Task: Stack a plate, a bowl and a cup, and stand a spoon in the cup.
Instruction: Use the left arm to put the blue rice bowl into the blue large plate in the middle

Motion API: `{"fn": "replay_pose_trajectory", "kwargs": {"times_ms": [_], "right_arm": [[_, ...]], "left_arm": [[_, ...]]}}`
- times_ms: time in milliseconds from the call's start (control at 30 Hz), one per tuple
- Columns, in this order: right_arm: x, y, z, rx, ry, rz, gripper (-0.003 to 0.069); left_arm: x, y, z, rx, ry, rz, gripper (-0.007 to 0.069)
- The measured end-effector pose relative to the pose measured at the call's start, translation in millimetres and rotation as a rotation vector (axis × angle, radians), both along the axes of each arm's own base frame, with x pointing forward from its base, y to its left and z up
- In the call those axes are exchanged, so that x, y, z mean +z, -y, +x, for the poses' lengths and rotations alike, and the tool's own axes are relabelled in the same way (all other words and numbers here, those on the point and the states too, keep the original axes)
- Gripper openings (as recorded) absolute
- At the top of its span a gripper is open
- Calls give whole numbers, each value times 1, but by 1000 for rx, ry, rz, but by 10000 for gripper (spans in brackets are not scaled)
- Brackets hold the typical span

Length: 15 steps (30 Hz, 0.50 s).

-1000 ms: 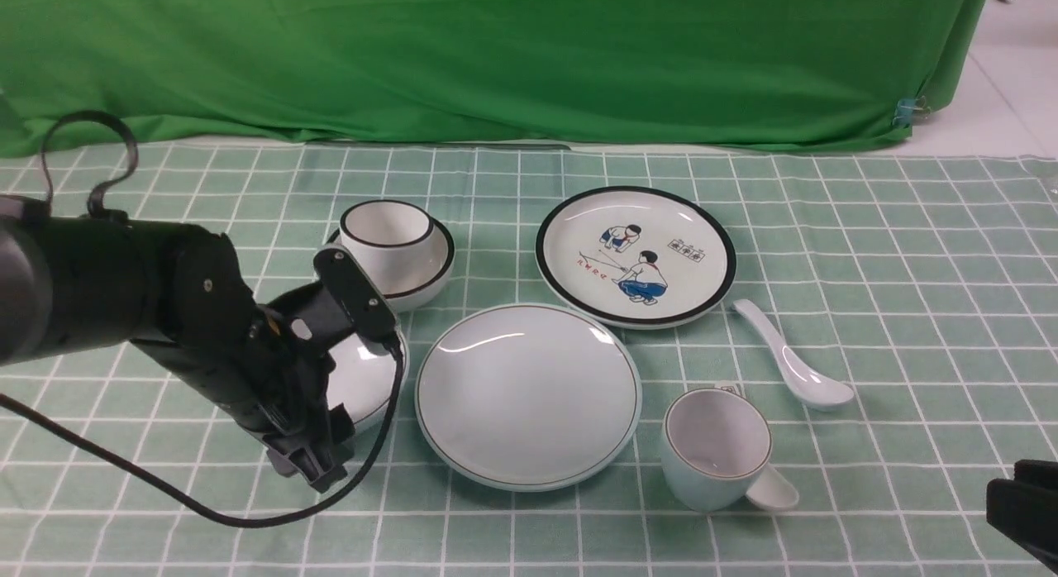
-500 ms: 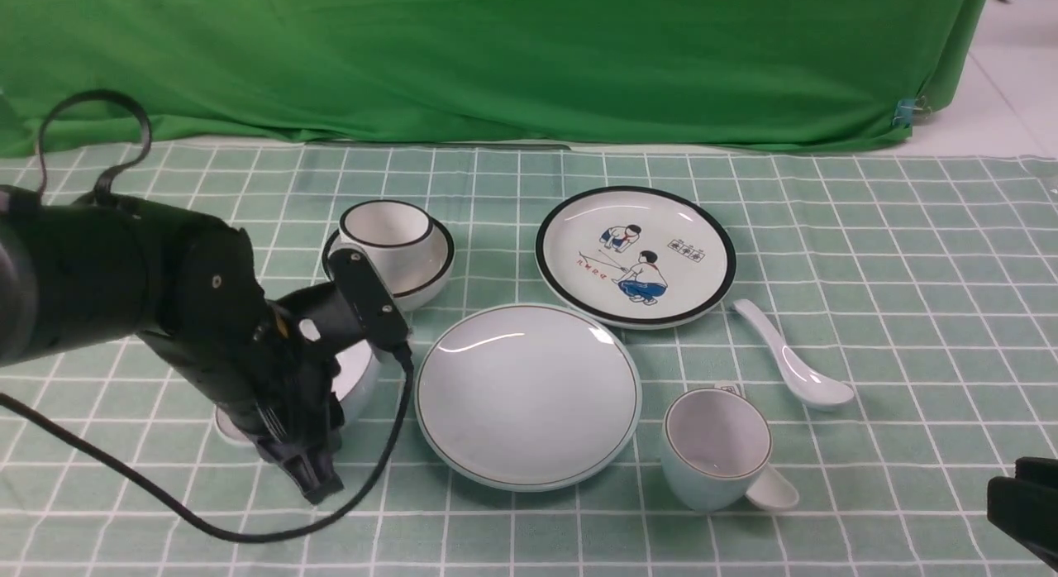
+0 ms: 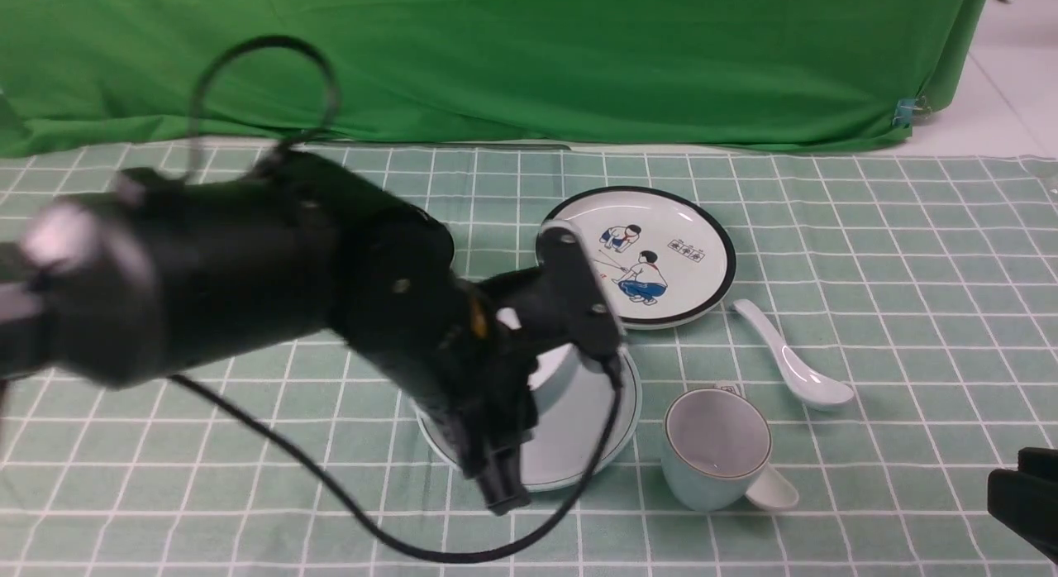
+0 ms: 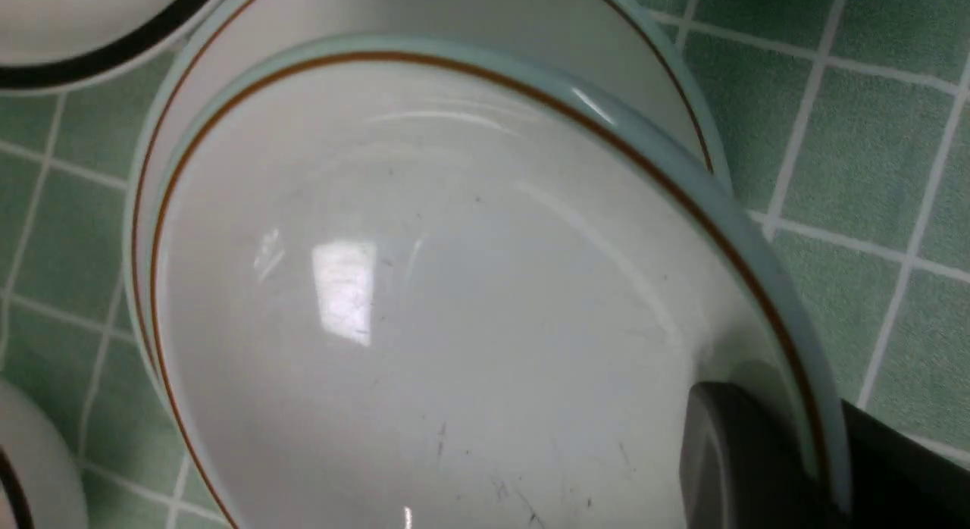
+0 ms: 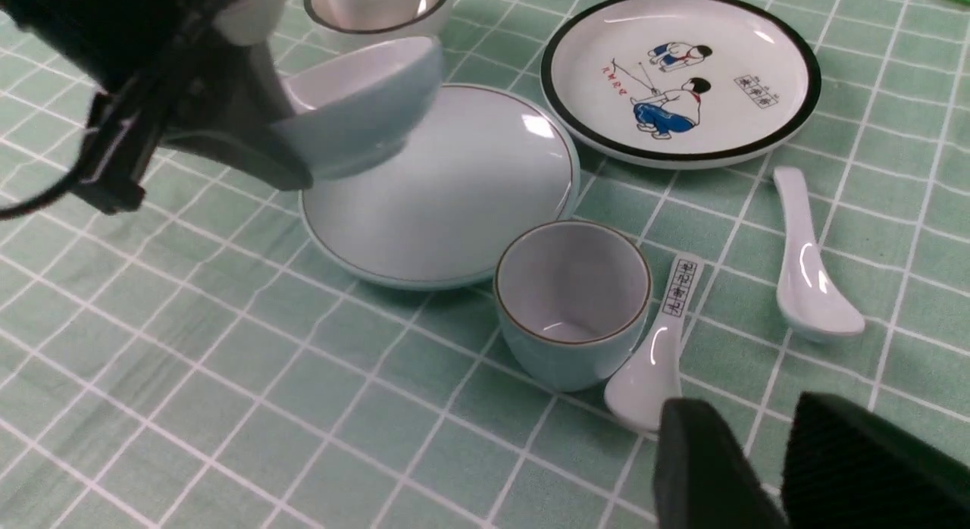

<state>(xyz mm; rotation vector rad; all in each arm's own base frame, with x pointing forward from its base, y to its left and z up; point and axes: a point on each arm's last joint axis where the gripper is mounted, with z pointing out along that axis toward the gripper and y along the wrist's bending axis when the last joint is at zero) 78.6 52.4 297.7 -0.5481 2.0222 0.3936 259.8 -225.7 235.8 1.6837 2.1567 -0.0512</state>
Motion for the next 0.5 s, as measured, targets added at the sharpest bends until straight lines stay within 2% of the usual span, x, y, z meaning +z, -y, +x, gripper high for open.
{"fn": "replay_pose_trajectory", "kwargs": {"times_ms": [200, 500], "right_arm": [[-1, 0, 0, 0, -11, -8, 215], [-2, 1, -1, -1, -23, -15, 216]], "left_arm": [[-21, 20, 23, -33, -5, 70, 34], [-36, 22, 29, -59, -30, 126, 34]]}}
